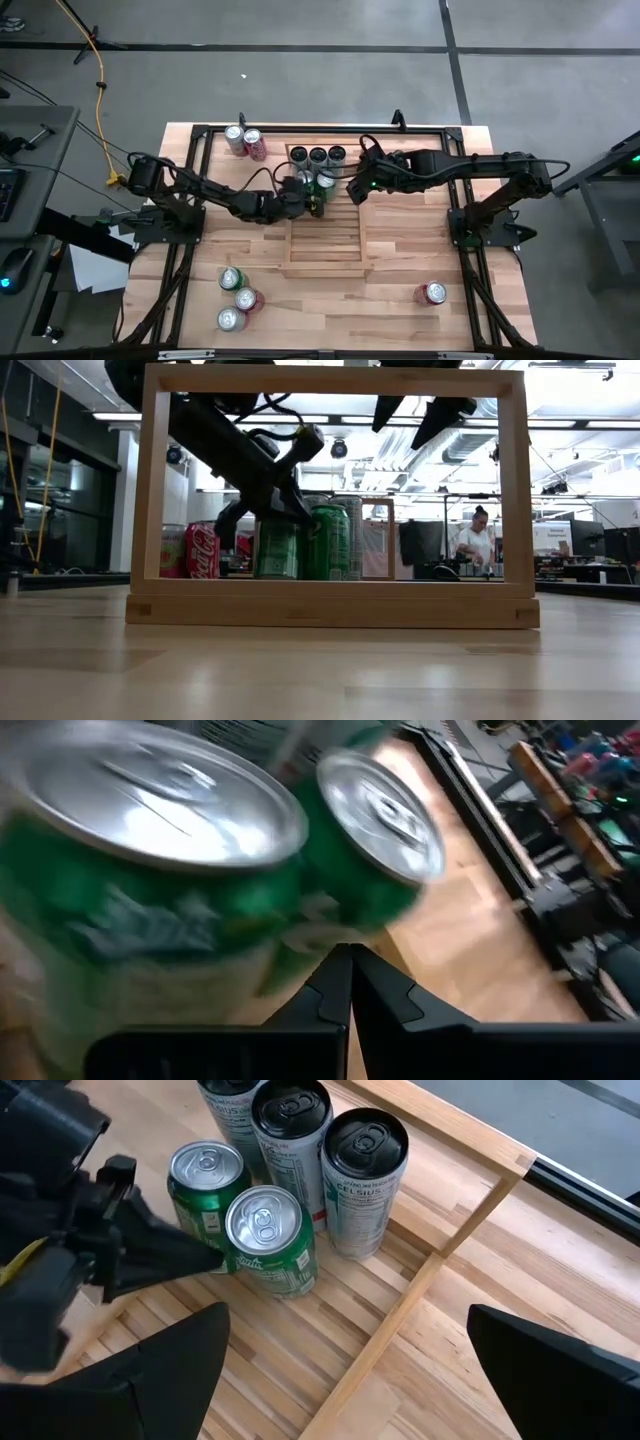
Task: Place canned beverage on shelf
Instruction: Adjust the green can on the shelf
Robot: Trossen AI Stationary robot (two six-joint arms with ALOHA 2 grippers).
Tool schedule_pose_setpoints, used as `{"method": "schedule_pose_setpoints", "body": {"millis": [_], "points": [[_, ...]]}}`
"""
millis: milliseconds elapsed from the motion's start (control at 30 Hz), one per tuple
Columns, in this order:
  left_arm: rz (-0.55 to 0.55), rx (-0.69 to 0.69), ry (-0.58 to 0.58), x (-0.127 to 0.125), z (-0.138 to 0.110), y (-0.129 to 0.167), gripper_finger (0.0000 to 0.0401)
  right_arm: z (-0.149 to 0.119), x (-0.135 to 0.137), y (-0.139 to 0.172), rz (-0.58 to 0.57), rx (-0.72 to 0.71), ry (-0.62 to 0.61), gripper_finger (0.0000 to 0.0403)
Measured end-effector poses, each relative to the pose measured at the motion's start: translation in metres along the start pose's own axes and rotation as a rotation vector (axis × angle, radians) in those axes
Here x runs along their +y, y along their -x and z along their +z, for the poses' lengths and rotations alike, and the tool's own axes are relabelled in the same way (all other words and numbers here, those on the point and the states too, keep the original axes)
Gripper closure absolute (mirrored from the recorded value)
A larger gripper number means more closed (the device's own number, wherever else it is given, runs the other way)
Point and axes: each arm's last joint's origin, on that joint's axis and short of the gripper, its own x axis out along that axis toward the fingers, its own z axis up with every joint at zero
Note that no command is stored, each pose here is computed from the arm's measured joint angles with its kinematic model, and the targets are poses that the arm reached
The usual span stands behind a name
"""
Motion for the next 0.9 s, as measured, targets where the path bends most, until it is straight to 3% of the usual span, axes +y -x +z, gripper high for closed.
{"method": "schedule_pose_setpoints", "body": {"millis": [333,600,733,900], "points": [[-0.123,0.075,-0.008,-0.017,-0.005,0.021,0.0401,0.0,0.0,0.0,0.0,0.0,0.0,0.0009],[-0.276,-0.061,-0.318,-0.034,0.051,0.07,0.0395,0.0,0.0,0.0,-0.003,-0.003,0.026,0.0009],[-0.186,-0.019,-0.338,-0.016,0.076,0.075,0.0355,0.0,0.0,0.0,-0.003,-0.003,0.026,0.0009],[-0.095,0.077,-0.249,0.008,0.091,0.06,0.0257,0.0,0.0,0.0,-0.002,-0.003,0.026,0.0009]]}}
